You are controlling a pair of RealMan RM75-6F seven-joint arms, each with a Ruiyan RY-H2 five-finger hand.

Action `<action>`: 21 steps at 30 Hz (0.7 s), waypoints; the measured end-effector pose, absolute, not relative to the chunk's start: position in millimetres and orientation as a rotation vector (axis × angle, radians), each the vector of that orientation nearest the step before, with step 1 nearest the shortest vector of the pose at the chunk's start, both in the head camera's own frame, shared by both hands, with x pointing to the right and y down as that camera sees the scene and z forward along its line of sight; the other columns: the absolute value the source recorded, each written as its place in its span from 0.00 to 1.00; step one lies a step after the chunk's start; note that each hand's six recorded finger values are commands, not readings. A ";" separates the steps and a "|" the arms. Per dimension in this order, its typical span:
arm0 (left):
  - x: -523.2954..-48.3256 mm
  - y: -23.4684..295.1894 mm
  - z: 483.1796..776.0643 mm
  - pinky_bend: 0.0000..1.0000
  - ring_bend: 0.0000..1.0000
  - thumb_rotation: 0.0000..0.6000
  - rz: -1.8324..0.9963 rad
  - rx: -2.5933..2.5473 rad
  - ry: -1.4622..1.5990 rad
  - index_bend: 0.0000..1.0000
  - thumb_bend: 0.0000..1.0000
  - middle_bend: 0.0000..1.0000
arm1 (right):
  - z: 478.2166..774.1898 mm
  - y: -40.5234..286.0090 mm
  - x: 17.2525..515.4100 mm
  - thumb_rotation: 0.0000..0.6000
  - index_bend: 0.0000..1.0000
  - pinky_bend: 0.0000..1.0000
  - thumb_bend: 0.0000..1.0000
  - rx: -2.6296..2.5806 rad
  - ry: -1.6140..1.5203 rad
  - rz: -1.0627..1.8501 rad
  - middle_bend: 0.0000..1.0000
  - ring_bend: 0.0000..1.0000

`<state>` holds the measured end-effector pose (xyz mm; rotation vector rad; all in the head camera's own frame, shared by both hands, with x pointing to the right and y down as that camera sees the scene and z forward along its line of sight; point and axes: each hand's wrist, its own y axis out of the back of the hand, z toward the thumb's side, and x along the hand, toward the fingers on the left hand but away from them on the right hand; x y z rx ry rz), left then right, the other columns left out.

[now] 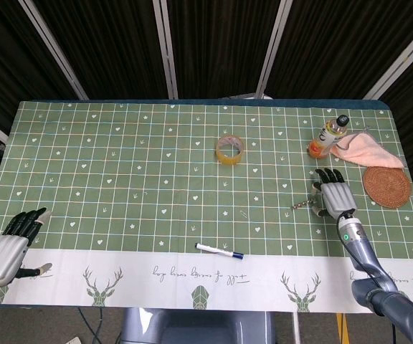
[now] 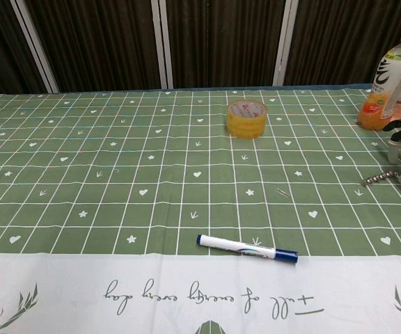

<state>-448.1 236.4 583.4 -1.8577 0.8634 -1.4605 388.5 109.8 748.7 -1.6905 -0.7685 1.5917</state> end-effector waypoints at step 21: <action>-448.2 235.8 583.7 0.00 0.00 1.00 -1.460 -1.867 0.872 0.00 0.08 0.00 | 758.1 111.5 384.0 1.00 0.47 0.04 0.22 -1.697 -0.751 1.596 0.08 0.00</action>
